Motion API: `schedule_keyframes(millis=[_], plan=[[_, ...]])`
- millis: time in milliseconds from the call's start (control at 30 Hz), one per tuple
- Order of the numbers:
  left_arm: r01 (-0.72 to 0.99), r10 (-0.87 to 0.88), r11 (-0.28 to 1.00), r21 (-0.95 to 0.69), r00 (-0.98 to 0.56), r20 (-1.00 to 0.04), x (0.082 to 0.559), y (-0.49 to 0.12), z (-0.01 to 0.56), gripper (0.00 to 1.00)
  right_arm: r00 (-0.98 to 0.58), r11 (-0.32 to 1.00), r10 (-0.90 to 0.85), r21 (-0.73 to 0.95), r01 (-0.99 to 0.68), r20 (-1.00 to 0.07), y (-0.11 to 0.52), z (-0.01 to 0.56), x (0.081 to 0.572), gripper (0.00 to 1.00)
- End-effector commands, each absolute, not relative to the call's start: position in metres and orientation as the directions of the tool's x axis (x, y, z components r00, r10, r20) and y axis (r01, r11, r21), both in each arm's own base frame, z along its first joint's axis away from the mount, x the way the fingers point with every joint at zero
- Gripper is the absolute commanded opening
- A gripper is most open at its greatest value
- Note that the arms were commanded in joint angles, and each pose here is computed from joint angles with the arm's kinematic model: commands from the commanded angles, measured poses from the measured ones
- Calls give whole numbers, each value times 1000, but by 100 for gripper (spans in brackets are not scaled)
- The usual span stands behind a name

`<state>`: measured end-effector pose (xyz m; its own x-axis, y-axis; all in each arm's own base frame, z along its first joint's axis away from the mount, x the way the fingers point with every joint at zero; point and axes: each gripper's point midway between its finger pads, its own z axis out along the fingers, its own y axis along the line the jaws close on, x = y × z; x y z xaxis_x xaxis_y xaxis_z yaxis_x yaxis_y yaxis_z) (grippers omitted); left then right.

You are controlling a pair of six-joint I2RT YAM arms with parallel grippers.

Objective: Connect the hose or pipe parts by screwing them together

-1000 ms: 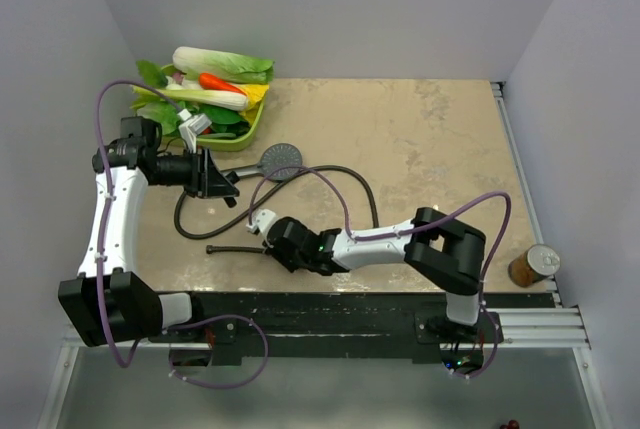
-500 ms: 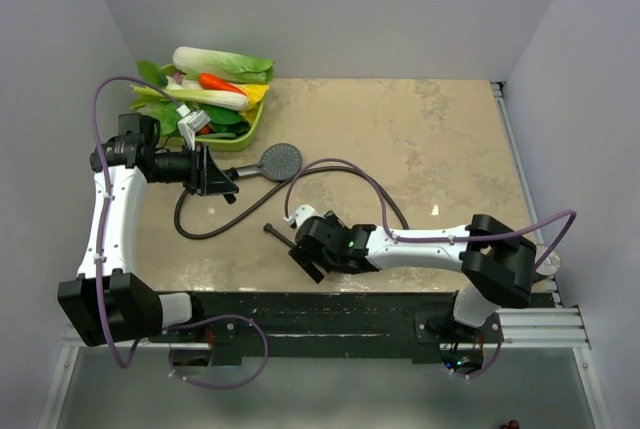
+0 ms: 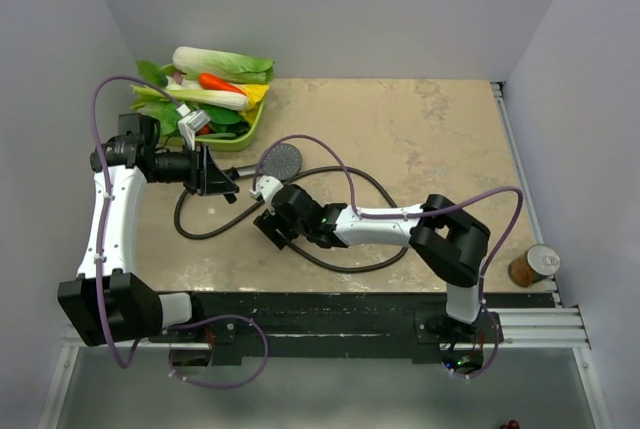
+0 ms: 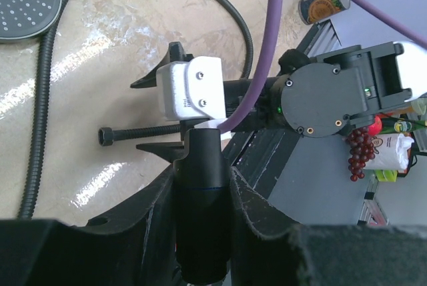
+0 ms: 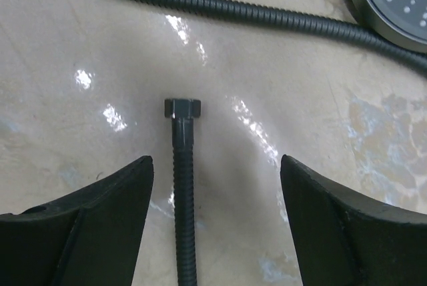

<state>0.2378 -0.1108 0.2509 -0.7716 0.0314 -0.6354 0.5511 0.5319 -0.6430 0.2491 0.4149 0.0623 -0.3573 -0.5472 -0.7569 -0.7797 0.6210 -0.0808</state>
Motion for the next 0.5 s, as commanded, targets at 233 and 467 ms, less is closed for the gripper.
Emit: schedule_keyframes(millis=[233, 467], plan=[[610, 25, 494, -619, -722, -692, 240, -113, 266, 0, -262, 549, -415, -9, -836, -871, 458, 83, 254, 75], [606, 22, 501, -618, -723, -690, 241, -112, 266, 0, -302, 564, -407, 23, -826, -862, 462, 63, 254, 66]])
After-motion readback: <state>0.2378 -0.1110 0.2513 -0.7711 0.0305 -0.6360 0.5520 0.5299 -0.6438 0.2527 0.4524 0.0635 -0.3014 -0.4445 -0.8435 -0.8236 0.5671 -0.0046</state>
